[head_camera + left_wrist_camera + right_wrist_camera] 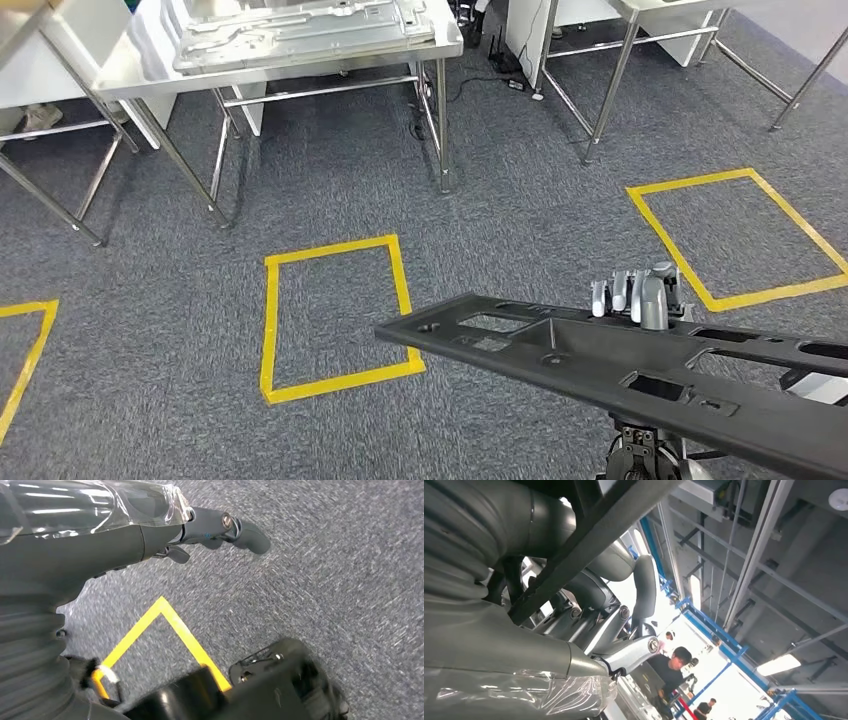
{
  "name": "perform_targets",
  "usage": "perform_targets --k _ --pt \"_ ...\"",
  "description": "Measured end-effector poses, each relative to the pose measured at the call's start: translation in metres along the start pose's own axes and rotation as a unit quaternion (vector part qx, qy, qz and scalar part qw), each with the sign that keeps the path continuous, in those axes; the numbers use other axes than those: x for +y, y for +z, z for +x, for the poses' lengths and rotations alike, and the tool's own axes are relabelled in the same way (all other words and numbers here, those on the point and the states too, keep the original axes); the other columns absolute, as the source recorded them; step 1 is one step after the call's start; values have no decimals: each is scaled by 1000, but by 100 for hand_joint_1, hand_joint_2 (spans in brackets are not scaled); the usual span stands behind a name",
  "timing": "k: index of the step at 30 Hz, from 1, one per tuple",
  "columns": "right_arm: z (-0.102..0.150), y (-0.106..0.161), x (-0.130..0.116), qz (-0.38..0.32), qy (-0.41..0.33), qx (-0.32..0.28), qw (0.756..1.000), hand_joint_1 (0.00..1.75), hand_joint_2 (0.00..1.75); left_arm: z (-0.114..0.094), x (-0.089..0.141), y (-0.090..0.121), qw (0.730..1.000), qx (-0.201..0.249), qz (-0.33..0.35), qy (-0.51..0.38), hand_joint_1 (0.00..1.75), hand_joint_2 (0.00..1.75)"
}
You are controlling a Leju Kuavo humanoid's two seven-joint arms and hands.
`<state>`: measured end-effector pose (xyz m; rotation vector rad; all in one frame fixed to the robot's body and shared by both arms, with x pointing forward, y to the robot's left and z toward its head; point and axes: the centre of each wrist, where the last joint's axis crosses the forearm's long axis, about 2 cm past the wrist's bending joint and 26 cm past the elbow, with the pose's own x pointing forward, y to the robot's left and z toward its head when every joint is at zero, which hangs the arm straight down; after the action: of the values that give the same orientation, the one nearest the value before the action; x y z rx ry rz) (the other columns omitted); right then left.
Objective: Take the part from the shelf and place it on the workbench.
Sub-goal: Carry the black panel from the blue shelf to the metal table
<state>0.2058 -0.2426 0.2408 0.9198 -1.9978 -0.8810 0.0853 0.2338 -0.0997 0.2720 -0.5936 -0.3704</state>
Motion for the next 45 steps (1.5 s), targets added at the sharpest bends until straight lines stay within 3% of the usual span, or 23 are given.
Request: perform_targets --k 17,27,37,45 --pt "0 -1 1 2 -8 0 1000 175 175 1 -1 0 1000 -2 -1 7 0 175" --pt "0 -3 1 7 -18 -4 1000 175 175 1 1 -2 997 -17 -66 31 0 175" --pt "0 -6 3 15 -14 -9 1000 175 175 0 5 -4 994 -25 -88 53 0 175" --pt "3 -19 8 44 52 -8 998 175 175 -6 10 -4 994 -22 -89 58 0 175"
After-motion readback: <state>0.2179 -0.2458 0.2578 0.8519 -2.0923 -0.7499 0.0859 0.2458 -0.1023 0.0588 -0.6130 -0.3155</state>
